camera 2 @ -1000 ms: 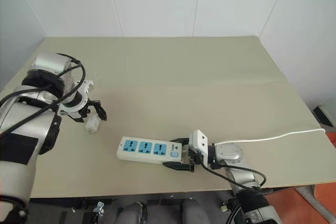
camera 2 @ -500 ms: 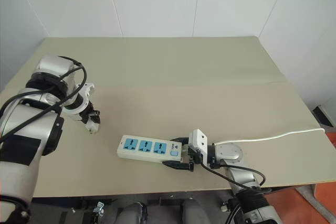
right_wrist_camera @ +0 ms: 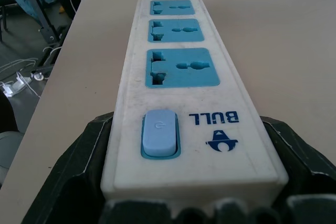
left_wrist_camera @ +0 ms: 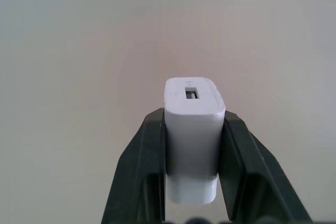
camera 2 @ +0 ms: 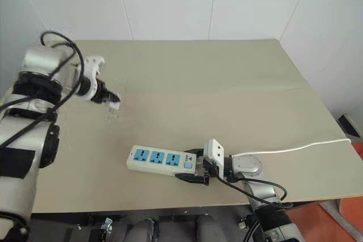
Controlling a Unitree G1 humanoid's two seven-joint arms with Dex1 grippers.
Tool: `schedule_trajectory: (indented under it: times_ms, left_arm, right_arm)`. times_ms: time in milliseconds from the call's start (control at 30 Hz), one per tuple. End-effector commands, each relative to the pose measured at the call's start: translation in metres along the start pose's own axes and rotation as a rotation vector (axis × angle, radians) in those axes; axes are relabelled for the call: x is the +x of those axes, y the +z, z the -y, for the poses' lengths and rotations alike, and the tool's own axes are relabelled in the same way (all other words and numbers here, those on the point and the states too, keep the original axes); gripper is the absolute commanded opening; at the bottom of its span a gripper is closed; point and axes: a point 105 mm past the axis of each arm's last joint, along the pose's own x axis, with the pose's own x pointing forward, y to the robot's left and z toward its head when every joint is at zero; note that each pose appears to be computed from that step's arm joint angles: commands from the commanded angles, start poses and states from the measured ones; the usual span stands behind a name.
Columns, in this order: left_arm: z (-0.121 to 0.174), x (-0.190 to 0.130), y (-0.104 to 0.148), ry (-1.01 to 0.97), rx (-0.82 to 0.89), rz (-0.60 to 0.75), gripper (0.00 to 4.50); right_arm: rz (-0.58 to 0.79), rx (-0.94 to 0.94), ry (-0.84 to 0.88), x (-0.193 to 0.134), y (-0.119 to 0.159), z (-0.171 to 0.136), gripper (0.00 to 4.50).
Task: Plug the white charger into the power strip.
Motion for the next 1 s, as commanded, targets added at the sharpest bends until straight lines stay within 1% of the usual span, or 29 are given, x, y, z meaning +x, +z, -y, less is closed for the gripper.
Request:
schedule_trajectory:
  times_ms: [33, 67, 133, 167, 233, 267, 300, 367, 400, 500, 567, 633, 733, 1000]
  left_arm:
    - [0.004, -0.025, 0.057, 0.045, 0.096, 0.439, 0.98]
    - [0.006, -0.031, 0.064, 0.050, 0.111, 0.537, 0.98]
    - [0.017, -0.046, 0.068, 0.005, 0.186, 0.737, 0.98]
    - [0.024, -0.052, 0.065, -0.045, 0.216, 0.793, 0.98]
    - [0.040, -0.061, 0.055, -0.271, 0.229, 0.819, 0.98]
    - [0.053, -0.068, 0.046, -0.398, 0.302, 0.829, 0.98]
    - [0.065, -0.074, 0.034, -0.521, 0.387, 0.820, 0.98]
    - [0.083, -0.079, 0.008, -0.667, 0.549, 0.796, 0.98]
    - [0.092, -0.083, -0.005, -0.758, 0.584, 0.788, 0.98]
    - [0.106, -0.092, -0.025, -0.935, 0.615, 0.814, 0.98]
    - [0.115, -0.095, -0.039, -1.047, 0.623, 0.790, 0.98]
    - [0.124, -0.094, -0.055, -1.142, 0.647, 0.719, 0.98]
    - [0.133, -0.091, -0.066, -1.204, 0.658, 0.674, 0.98]
    - [0.142, -0.091, -0.073, -1.282, 0.658, 0.642, 0.98]
  right_arm:
    - [0.033, 0.013, 0.023, 0.007, 0.003, -0.003, 3.45]
    - [0.035, 0.011, 0.025, 0.008, 0.004, -0.003, 3.45]
    - [0.035, 0.009, 0.027, 0.008, 0.004, -0.003, 3.45]
    - [0.035, 0.010, 0.027, 0.008, 0.004, -0.003, 3.45]
    - [0.032, 0.013, 0.032, 0.009, 0.003, -0.003, 3.45]
    - [0.030, 0.015, 0.035, 0.009, 0.002, -0.004, 3.45]
    - [0.029, 0.016, 0.037, 0.009, 0.002, -0.004, 3.45]
    - [0.027, 0.016, 0.039, 0.009, 0.001, -0.004, 3.45]
    - [0.026, 0.015, 0.040, 0.009, 0.001, -0.004, 3.45]
    - [0.024, 0.014, 0.042, 0.009, 0.001, -0.003, 3.45]
    - [0.021, 0.014, 0.045, 0.008, 0.001, -0.003, 3.45]
    - [0.014, 0.017, 0.052, 0.008, 0.000, -0.003, 3.45]
    - [0.003, 0.023, 0.064, 0.007, -0.002, -0.003, 3.45]
    - [-0.019, 0.025, 0.087, 0.009, -0.007, -0.004, 3.45]
